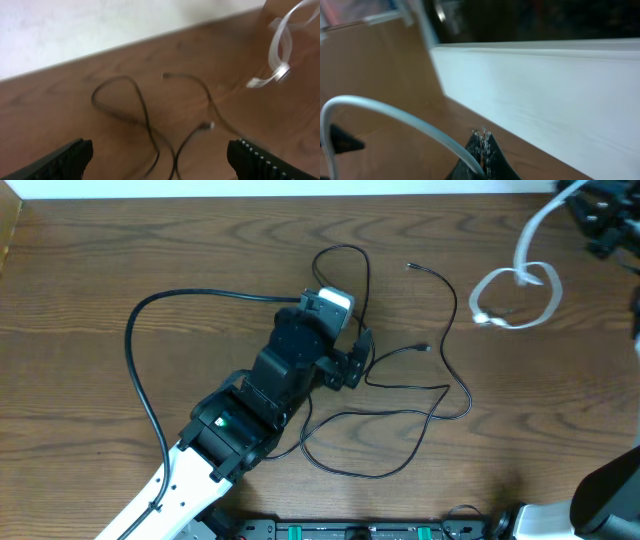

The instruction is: Untangle cables

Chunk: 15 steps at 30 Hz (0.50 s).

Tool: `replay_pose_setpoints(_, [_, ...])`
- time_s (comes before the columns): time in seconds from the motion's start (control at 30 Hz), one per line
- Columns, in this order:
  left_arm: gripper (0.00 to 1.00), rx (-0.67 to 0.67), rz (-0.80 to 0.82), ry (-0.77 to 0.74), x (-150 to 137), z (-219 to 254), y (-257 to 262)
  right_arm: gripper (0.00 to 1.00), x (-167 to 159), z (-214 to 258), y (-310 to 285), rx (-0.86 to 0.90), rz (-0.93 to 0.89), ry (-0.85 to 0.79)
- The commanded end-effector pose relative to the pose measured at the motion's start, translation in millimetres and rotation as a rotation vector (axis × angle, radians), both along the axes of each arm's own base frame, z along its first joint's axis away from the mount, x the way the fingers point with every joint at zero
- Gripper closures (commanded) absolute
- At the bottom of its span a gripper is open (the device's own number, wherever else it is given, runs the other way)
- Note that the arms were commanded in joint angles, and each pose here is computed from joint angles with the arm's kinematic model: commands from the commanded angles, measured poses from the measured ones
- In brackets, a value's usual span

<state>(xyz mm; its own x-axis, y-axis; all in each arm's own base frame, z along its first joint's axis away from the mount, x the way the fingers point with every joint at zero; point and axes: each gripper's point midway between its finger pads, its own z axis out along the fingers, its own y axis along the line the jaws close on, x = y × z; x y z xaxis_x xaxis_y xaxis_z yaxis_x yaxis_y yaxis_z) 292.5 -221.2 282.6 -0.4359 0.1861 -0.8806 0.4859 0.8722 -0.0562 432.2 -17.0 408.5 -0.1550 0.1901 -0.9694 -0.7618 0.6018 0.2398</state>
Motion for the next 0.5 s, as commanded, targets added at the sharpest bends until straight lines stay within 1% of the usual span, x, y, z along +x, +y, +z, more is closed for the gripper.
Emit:
replay_pose_setpoints(0.0, [0.1, 0.026, 0.007, 0.027, -3, -4, 4, 0.99, -4, 3, -39, 0.016, -0.093, 0.014])
replay_pose_setpoints(0.2, [0.09, 0.092, 0.008, 0.101, -13, -24, 13, 0.99, -20, -1, -122, 0.042, -0.299, 0.045])
replay_pose_setpoints(0.4, [0.1, 0.096, 0.008, 0.105, -14, -25, 14, 0.99, -43, -21, -220, 0.164, -0.626, 0.164])
replay_pose_setpoints(0.47, [0.09, 0.093, 0.008, 0.102, -13, -24, 13, 0.99, -53, -32, -247, 0.178, -0.732, 0.197])
